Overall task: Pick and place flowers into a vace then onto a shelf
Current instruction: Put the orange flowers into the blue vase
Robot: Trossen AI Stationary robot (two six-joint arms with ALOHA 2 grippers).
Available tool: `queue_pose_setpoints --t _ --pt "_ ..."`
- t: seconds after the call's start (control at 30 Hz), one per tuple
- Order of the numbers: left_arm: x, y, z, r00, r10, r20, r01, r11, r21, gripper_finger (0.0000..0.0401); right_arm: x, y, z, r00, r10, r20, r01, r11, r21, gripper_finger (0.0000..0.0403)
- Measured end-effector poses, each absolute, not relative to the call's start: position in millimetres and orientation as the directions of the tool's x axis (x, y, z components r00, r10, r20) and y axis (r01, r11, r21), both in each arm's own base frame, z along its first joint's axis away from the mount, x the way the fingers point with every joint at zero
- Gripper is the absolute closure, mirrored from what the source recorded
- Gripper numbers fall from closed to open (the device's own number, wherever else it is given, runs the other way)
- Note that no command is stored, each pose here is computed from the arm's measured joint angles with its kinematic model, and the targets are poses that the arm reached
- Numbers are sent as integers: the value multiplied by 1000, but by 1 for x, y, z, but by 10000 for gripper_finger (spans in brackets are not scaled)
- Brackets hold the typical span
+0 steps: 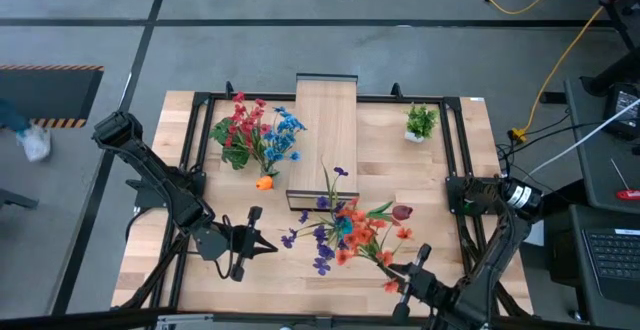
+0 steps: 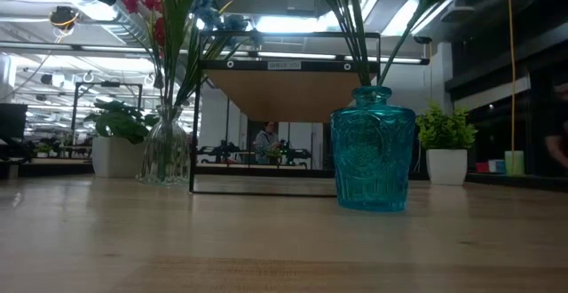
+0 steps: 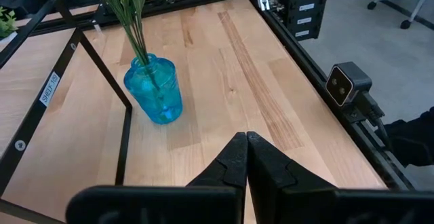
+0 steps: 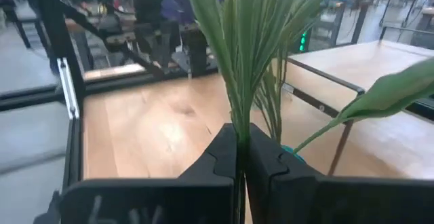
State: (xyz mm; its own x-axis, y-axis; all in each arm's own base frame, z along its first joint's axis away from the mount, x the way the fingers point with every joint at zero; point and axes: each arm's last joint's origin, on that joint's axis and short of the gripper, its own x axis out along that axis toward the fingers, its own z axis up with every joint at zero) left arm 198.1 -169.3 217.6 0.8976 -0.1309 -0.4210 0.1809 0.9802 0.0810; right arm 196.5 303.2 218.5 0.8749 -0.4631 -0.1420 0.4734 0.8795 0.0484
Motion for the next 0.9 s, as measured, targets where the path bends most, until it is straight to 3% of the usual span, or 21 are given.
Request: queue_pose_setpoints --t 0.23,0.57,0.77,0.9 --pt "198 -169 218 898 -131 -421 181 980 81 399 183 294 264 877 -409 -253 428 903 23 396" --pt "198 -169 218 898 -131 -421 180 980 80 398 151 278 316 874 -193 -446 216 976 -1 396" --pt "198 -170 219 902 -134 -411 178 981 71 398 130 275 334 881 -84 -465 129 990 65 397" --pt "199 -170 220 908 -140 -396 178 982 60 396 126 276 326 865 -34 -501 93 991 94 397"
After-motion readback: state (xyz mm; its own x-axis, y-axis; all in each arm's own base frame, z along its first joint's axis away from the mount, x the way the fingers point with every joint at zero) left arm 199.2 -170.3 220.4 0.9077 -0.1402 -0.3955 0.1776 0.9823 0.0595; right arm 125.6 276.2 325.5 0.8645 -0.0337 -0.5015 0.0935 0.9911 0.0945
